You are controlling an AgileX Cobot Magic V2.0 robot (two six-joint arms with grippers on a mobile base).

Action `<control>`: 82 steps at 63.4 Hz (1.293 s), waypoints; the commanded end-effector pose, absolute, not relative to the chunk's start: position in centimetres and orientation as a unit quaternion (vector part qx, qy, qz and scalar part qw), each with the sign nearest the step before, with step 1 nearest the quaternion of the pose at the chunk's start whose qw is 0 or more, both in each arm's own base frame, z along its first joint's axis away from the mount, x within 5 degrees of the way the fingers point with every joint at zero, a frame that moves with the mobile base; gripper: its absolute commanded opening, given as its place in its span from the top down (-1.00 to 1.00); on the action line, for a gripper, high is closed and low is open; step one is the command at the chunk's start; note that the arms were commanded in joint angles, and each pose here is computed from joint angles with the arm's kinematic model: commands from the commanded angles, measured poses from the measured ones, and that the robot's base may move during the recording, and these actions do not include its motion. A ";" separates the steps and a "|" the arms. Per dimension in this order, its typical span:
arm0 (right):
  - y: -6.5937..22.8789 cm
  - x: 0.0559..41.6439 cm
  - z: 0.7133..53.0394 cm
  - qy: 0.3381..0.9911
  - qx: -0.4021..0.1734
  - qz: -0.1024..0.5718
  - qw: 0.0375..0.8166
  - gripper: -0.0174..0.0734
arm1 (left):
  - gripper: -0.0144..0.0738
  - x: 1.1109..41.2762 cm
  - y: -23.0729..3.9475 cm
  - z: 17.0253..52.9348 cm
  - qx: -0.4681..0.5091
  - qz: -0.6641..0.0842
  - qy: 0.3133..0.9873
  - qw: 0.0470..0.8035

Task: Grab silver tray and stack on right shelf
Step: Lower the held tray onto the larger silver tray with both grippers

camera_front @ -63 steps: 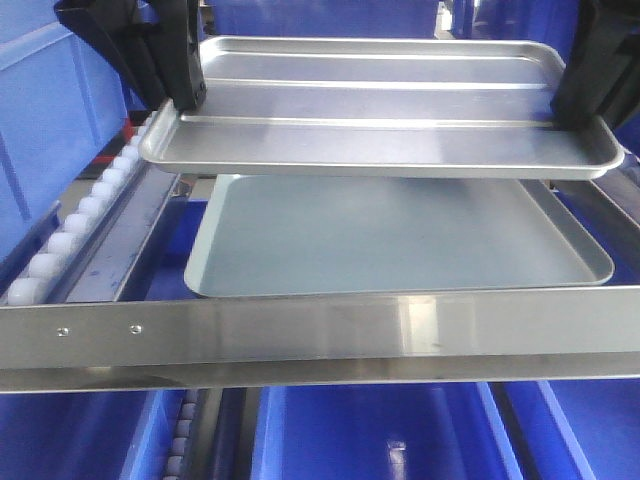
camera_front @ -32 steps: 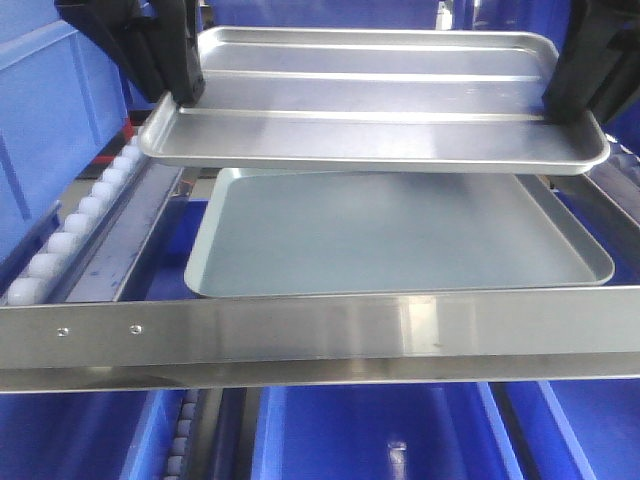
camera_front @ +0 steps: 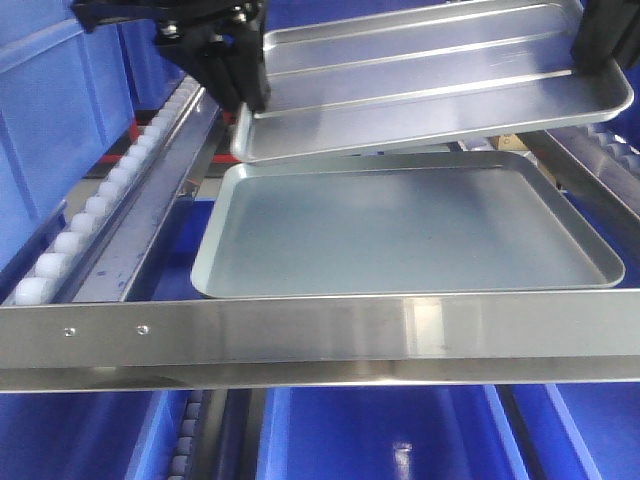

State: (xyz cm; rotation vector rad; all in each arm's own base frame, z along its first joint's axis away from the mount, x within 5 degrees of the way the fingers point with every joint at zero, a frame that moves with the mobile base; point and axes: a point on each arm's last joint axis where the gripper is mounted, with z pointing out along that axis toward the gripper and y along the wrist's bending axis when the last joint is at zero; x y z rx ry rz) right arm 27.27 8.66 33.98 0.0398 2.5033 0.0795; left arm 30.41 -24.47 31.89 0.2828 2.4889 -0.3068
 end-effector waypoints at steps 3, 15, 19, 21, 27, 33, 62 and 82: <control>7.3 29.8 35.3 0.934 -0.012 0.005 0.356 0.49 | 0.88 31.9 -24.2 34.0 0.120 -0.108 0.919 0.361; 7.1 33.2 31.7 0.949 -0.016 -0.014 0.315 0.49 | 0.88 33.8 -25.1 31.9 0.120 -0.116 0.915 0.368; 7.2 34.1 30.5 0.951 -0.017 -0.015 0.309 0.49 | 0.88 34.4 -25.3 30.9 0.121 -0.112 0.917 0.363; 7.4 34.5 29.9 0.952 -0.019 -0.016 0.305 0.49 | 0.88 34.6 -25.3 30.3 0.120 -0.108 0.920 0.357; 7.7 35.7 28.1 0.955 -0.024 -0.017 0.296 0.49 | 0.88 35.2 -25.6 28.7 0.121 -0.099 0.927 0.342; 7.9 36.3 27.0 0.957 -0.026 -0.017 0.289 0.49 | 0.88 35.8 -25.6 27.2 0.118 -0.089 0.933 0.328; 8.0 36.9 26.5 0.953 -0.036 -0.021 0.301 0.48 | 0.59 36.9 -24.5 25.5 0.090 -0.081 0.948 0.296; 8.0 36.8 26.5 0.954 -0.035 -0.022 0.297 -0.39 | -0.20 36.9 -24.4 25.6 0.086 -0.083 0.949 0.292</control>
